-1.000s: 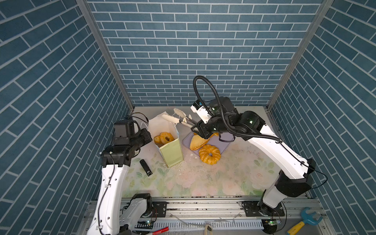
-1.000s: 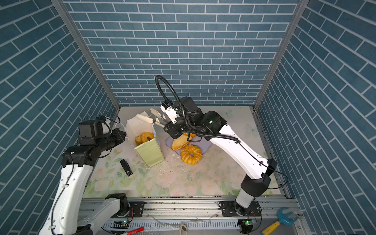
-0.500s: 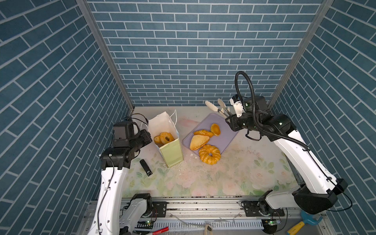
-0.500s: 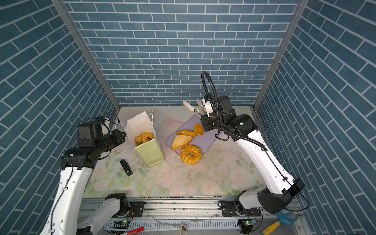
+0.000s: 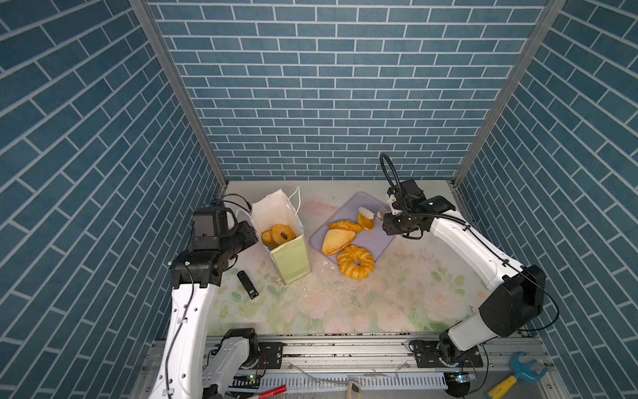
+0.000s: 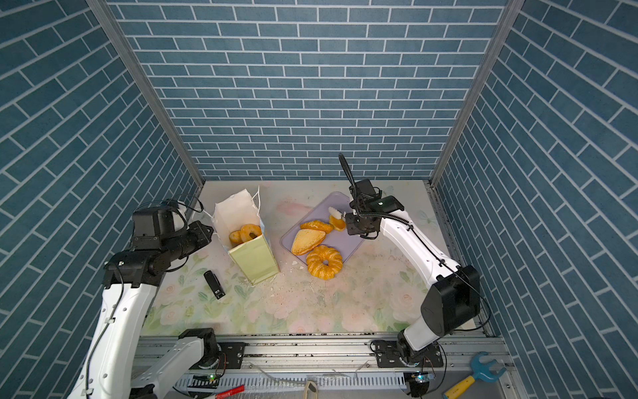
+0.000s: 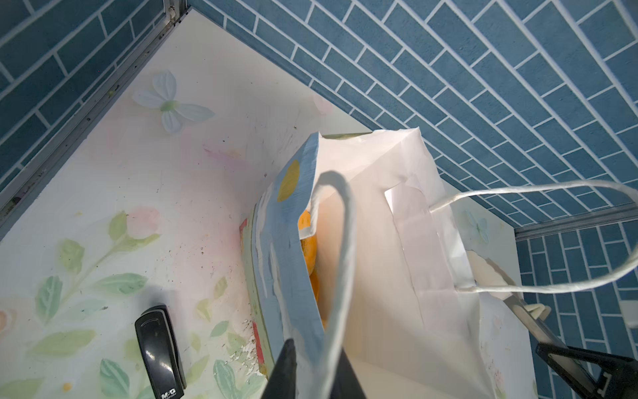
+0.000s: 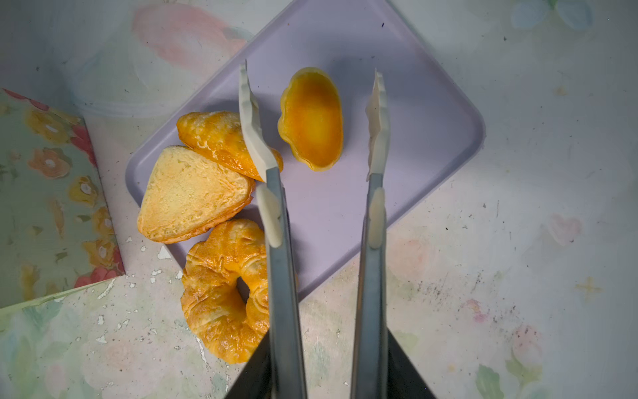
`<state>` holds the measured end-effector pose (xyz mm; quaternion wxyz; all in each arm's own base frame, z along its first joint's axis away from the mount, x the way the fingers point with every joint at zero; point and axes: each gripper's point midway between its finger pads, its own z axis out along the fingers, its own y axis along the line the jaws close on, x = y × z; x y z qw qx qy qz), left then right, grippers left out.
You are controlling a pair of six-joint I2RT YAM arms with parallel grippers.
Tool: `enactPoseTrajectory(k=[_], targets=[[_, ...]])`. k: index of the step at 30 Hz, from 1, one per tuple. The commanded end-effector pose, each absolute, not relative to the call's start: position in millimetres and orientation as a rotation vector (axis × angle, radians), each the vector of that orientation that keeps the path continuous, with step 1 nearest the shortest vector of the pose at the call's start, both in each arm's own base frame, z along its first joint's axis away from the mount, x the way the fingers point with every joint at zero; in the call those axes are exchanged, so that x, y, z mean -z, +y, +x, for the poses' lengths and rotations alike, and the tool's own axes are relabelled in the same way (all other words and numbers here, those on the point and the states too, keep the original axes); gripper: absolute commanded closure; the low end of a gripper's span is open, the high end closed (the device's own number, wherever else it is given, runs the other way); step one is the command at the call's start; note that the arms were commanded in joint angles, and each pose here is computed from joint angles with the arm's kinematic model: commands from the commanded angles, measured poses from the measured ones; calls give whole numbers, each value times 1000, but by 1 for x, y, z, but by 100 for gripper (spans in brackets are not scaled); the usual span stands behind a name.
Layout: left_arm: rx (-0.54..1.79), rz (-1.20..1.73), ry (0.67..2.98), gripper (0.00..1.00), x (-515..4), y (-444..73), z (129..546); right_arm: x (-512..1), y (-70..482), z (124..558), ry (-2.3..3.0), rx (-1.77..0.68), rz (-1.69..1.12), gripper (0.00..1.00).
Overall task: Place the fake bread into the paper bag
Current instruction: 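Lower the tongs onto the round yellow tart and pinch it, then lift the tart and carry it over the bag mouth with the right gripper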
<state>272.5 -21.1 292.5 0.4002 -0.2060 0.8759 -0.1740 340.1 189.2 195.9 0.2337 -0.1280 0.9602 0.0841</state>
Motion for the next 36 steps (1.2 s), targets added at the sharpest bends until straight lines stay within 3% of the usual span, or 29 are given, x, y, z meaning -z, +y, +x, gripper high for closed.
enactPoseTrajectory(k=[1, 11, 16, 23, 27, 36], targets=[[416, -529, 2235, 81, -285, -19, 270, -193, 202, 353, 2612, -284, -353, 56], [401, -544, 2244, 81, -282, -17, 268, -152, 214, 379, 2704, -217, -392, 56], [404, -543, 2241, 81, -283, -17, 269, -148, 219, 380, 2708, -240, -402, 63], [413, -546, 2243, 81, -280, -18, 271, -175, 210, 376, 2650, -216, -412, 74], [419, -543, 2236, 81, -281, -19, 270, -200, 201, 374, 2597, -180, -405, 75], [426, -527, 2222, 80, -282, -20, 269, -303, 197, 357, 2390, -279, -368, 76]])
